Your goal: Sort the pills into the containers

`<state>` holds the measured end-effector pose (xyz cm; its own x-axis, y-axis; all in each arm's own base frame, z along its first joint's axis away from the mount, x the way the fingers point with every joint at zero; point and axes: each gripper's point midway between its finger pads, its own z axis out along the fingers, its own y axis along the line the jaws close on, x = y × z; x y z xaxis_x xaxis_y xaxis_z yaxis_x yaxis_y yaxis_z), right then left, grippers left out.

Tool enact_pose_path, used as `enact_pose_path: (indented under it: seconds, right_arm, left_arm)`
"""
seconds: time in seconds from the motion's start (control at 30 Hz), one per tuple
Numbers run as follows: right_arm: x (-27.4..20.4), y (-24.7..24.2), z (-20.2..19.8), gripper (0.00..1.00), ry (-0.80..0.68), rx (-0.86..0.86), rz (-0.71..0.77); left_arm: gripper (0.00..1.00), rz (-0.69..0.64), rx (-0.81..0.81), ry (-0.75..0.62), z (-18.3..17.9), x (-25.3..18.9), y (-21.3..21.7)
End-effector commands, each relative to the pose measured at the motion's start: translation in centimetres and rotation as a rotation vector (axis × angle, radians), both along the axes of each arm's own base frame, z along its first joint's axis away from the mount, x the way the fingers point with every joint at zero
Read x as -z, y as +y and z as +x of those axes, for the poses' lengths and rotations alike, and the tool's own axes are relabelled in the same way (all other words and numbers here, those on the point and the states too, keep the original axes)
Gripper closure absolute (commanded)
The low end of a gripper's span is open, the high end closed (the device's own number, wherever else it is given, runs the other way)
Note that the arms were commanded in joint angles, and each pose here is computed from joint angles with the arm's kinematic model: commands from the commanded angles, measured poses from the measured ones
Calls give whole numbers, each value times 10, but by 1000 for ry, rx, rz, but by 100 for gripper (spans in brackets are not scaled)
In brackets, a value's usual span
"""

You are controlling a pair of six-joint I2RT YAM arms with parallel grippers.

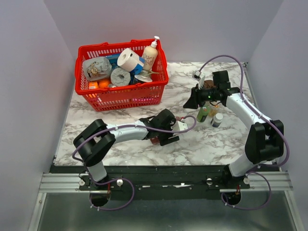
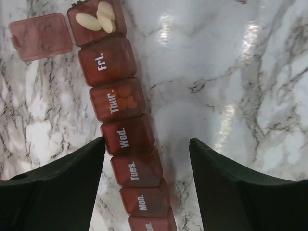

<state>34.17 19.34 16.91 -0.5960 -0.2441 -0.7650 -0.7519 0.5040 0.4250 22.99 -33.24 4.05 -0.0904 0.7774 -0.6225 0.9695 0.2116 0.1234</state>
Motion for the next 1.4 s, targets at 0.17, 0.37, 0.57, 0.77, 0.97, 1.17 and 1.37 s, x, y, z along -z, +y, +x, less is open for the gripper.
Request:
enact_pose_path:
  seconds: [0.17, 0.37, 0.57, 0.77, 0.97, 1.17, 1.37]
  right_arm:
    - [21, -2, 8, 54, 63, 23, -18]
    - [32, -1, 10, 56, 84, 28, -39]
    - [46, 11, 15, 60, 107, 40, -101]
    - [72, 11, 22, 71, 160, 86, -171]
    - [92, 15, 14, 74, 199, 54, -209]
    - [113, 22, 10, 75, 229, 31, -255]
    - [122, 22, 15, 75, 238, 27, -267]
  left_arm:
    - [27, 60, -106, -81, 14, 10, 15]
    - [27, 52, -102, -86, 11, 11, 14]
    - [50, 73, -98, -65, 8, 16, 16]
    - [58, 52, -94, -52, 1, 13, 16]
    - [63, 58, -85, -39, -1, 15, 15]
    - [64, 54, -83, -38, -3, 15, 15]
    - [65, 54, -76, -37, -4, 15, 14]
